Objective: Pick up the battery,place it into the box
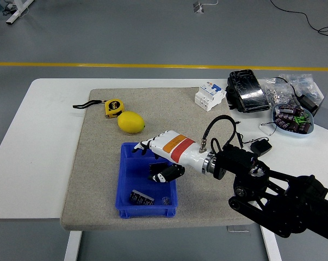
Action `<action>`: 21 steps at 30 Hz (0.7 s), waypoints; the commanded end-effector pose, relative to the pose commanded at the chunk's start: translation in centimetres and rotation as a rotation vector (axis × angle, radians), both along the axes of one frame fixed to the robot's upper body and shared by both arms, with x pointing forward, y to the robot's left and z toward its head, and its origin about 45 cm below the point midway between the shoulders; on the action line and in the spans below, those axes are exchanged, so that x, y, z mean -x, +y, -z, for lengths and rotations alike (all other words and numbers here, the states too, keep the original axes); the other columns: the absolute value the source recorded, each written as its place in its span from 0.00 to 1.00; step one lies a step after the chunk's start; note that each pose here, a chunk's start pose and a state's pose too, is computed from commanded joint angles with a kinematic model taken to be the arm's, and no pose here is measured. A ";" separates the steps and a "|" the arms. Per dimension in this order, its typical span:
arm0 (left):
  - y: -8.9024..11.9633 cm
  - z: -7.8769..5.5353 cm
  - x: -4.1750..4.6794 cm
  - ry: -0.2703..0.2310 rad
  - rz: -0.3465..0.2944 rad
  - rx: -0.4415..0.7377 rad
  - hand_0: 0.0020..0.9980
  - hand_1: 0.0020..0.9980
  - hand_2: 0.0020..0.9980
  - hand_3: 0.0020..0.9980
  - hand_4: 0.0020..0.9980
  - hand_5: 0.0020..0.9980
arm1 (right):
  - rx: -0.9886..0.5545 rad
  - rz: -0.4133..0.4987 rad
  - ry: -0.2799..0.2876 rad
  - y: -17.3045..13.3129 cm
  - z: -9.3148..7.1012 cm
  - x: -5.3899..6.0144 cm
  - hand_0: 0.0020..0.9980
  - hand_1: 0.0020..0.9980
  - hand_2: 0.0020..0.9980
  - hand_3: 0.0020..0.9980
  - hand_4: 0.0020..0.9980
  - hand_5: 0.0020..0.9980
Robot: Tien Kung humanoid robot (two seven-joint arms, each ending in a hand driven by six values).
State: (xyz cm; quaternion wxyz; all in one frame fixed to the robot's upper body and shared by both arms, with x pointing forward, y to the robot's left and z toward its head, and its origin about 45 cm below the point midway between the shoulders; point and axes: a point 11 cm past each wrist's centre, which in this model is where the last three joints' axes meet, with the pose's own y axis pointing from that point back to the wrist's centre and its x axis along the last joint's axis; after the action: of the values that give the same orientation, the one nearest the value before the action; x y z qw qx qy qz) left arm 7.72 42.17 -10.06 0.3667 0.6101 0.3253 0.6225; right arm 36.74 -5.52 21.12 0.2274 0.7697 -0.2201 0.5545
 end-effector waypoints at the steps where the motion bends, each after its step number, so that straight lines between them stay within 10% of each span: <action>1: 0.0 0.0 0.00 0.000 0.000 0.000 0.55 0.52 0.58 0.57 0.64 0.57 | -0.001 0.002 -0.001 -0.1 0.0 0.0 0.32 0.46 0.74 0.92 0.90 0.23; 21: -0.2 0.1 -0.01 -0.003 -0.005 0.003 0.55 0.51 0.58 0.57 0.63 0.57 | -0.172 0.213 -0.021 -6.0 -3.0 -3.4 0.32 0.47 0.73 0.90 0.93 0.28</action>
State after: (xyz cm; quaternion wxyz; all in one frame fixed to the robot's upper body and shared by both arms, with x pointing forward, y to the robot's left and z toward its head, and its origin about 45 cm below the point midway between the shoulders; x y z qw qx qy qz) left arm 7.73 41.97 -10.13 0.3668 0.6078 0.3272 0.6236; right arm 40.11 -11.51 24.10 0.2157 0.7527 -0.3496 0.5144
